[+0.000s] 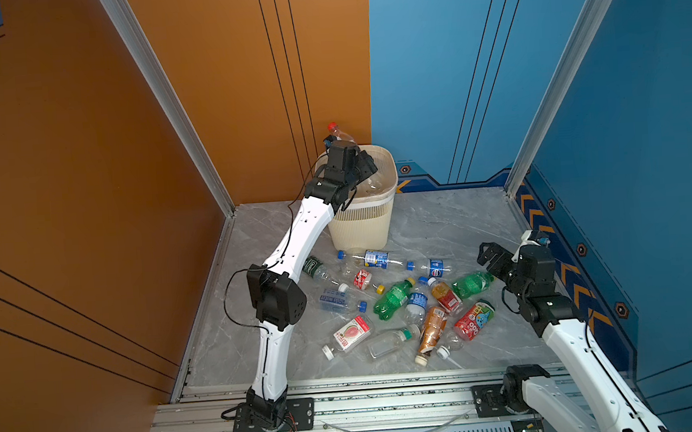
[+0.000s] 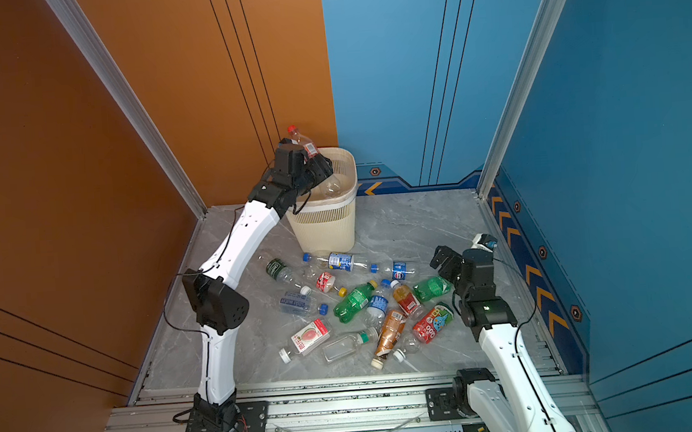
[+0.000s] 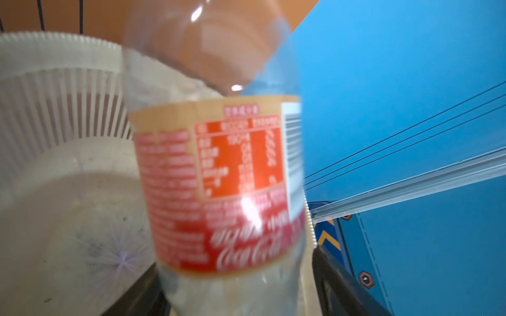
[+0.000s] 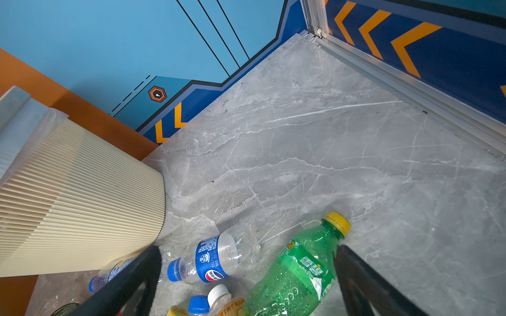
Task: Put the plastic bottles in the bin
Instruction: 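Open the left gripper to drop the bottle into the wastebasket, then withdraw the left arm toward the bottle pile while the right gripper lowers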
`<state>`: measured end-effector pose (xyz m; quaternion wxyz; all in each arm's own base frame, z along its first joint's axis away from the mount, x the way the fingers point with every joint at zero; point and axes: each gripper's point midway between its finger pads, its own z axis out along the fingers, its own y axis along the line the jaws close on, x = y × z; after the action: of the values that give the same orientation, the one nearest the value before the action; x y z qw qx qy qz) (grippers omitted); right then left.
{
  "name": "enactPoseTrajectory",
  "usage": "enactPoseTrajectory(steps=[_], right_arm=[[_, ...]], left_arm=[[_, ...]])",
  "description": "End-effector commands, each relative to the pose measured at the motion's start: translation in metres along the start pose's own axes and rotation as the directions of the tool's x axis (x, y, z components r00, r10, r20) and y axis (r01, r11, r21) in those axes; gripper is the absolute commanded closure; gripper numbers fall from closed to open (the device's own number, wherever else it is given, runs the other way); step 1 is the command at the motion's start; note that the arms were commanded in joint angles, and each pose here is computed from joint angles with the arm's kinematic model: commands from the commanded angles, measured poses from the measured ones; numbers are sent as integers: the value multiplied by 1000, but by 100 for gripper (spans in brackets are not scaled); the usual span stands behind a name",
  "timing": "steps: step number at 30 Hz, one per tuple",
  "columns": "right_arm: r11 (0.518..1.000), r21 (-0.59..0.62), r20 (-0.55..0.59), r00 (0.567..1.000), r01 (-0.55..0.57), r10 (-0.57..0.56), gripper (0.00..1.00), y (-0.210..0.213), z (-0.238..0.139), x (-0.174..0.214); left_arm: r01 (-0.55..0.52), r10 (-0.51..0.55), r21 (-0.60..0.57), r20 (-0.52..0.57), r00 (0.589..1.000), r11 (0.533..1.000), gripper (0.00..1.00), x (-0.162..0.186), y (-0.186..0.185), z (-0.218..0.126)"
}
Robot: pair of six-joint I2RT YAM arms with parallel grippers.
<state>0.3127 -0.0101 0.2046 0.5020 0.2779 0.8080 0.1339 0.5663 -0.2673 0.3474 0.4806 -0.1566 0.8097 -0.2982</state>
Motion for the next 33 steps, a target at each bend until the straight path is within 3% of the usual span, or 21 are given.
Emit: enactPoseTrajectory(steps=[1,2,9,14,18,20,26,33], right_arm=[[1000,22,-22,1000,-19,20,1,-5,-3,2],[999,31,-25,999,-22,23,1,-6,-3,2],[995,83,-99,993,-60,68,1,-13,0,13],[984,158,-185,977,-77,106,0,-25,-4,31],[973,220,-266,955,-75,134,0,-37,-12,51],[964,256,-298,943,-74,151,1,-44,-16,62],[949,295,-303,930,-115,207,0,-56,-15,77],[944,300,-337,911,-136,238,0,-50,5,88]], left_arm=[[1,-3,59,25,1000,998,5,-20,-21,-30],[-4,2,62,36,999,998,1,-25,-23,-37],[-97,86,124,92,992,987,2,-48,-45,-96],[-215,200,127,124,972,968,2,-37,-33,-149],[-299,290,48,141,947,953,2,-7,15,-185],[-339,343,-53,125,931,939,2,18,60,-201],[-346,354,-273,-18,935,898,3,87,179,-241],[-251,259,-311,-14,966,917,2,101,217,-260]])
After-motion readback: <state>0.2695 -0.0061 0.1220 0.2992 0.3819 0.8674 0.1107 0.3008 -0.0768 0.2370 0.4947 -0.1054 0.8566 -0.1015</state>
